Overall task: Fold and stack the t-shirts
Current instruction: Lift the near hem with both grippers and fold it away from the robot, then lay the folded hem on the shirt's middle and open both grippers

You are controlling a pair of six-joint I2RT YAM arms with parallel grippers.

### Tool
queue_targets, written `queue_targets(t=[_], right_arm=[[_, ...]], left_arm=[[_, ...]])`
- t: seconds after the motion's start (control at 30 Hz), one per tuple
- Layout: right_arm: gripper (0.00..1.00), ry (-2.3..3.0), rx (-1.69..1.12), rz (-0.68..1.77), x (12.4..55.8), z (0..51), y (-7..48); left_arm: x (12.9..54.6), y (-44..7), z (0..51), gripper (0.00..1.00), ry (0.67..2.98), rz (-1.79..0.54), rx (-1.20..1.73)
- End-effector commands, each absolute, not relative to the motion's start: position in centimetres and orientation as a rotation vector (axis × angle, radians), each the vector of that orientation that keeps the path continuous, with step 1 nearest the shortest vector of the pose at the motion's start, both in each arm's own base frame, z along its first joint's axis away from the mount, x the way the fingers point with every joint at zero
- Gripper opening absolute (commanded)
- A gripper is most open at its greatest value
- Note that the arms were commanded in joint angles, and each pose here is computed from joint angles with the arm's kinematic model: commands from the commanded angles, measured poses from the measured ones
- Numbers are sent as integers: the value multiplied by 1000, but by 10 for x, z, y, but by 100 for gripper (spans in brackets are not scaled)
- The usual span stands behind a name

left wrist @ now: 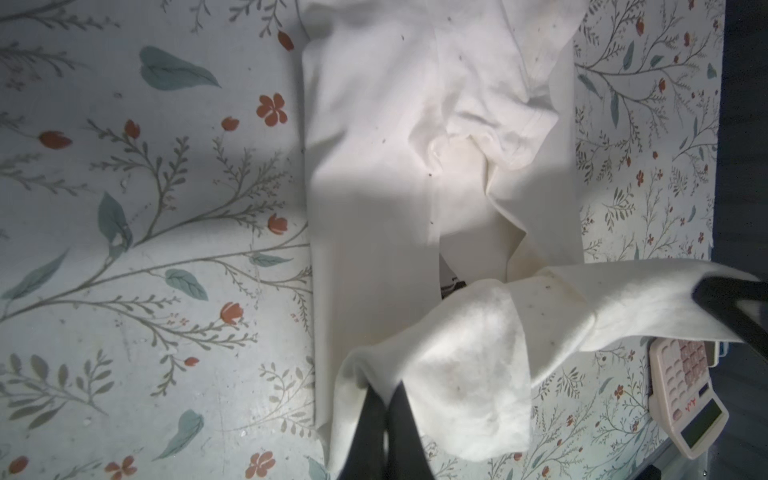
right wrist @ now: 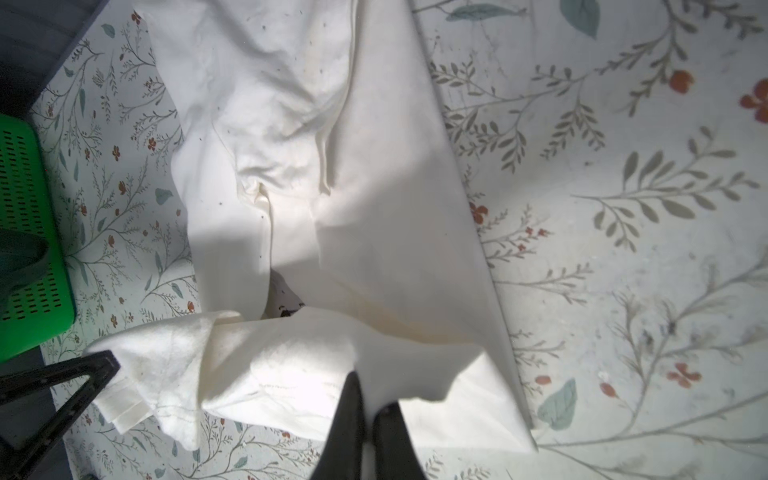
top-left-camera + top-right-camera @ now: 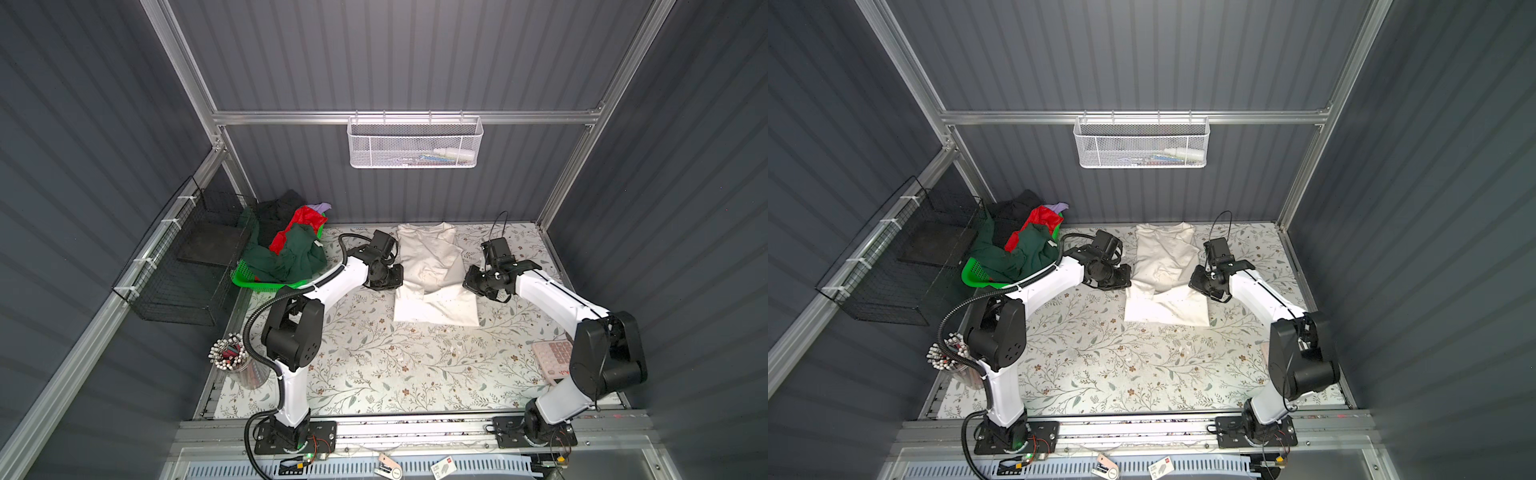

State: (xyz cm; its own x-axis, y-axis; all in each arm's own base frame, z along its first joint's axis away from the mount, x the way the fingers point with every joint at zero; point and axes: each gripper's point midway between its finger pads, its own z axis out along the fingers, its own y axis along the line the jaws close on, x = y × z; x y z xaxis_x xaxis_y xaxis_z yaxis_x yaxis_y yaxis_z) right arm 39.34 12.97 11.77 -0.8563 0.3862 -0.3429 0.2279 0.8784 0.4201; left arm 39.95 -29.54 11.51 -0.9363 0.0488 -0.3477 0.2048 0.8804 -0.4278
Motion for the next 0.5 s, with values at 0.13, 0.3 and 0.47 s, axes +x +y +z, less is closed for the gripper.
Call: queue_targets(t=[0.13,0.3,0.47], right_arm=[[20,2639,437,595,424,109,131],[47,2630,469,582,431,106,116],[47,2628,457,575,416,113,112]], left_arm=[[428,-309,102,0,2719,-684,228],[468,-299,87,33,2674,-640,182],[469,-290,117,64,2571,-628,188]])
